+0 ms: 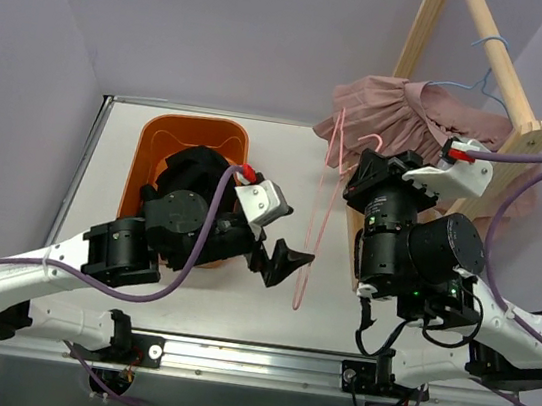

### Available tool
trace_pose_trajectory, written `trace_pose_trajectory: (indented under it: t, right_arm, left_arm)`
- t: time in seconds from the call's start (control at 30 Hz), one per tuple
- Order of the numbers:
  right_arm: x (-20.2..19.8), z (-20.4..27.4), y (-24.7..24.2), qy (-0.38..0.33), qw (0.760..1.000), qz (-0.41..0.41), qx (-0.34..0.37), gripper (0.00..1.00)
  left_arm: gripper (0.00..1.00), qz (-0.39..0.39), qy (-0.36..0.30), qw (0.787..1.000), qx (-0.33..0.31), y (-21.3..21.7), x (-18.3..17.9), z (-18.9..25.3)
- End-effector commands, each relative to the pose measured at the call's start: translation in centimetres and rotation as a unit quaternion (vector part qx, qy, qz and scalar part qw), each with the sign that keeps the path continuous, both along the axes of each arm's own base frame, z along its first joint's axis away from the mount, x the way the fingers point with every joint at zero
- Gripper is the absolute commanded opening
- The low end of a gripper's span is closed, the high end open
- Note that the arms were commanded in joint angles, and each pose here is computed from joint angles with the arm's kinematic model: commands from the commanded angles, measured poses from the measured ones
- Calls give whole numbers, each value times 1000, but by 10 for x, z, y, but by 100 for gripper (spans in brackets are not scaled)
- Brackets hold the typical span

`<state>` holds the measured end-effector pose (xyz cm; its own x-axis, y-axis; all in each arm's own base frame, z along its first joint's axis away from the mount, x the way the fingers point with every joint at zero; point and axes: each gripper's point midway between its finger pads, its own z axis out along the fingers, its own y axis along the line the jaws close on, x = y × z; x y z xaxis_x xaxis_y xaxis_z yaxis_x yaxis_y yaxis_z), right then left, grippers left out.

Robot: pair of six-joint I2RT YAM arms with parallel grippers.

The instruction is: Remove the skirt from the hanger

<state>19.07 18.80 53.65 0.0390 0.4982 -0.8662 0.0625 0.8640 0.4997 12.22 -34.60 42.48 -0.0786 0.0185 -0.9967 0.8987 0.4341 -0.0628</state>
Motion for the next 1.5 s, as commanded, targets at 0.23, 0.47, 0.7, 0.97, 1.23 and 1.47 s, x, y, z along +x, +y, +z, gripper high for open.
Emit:
trace_pose_trajectory:
  t: [0.23,0.47,0.7,0.97,1.23,1.47]
  right_arm:
    - [-7,-17,-14,73,996,-49,34,0]
    - [-8,-17,-17,73,995,-46,39,0]
    - [-11,-16,-24,73,995,-39,53,0]
    - [-15,-13,-27,74,995,-29,65,0]
    - [-23,-15,-25,79,996,-5,40,6]
    - [-63,-21,-31,99,986,128,-30,100]
  left_arm:
    - [97,94,-15,994,49,-22,-1,4]
    - [97,181,-22,980,76,-11,10,-8]
    - [97,249,-30,962,110,-11,23,-31]
    - [61,298,-38,945,131,1,38,-37]
    - [2,291,-34,944,151,17,44,-38]
    - [2,150,42,979,130,30,45,-42]
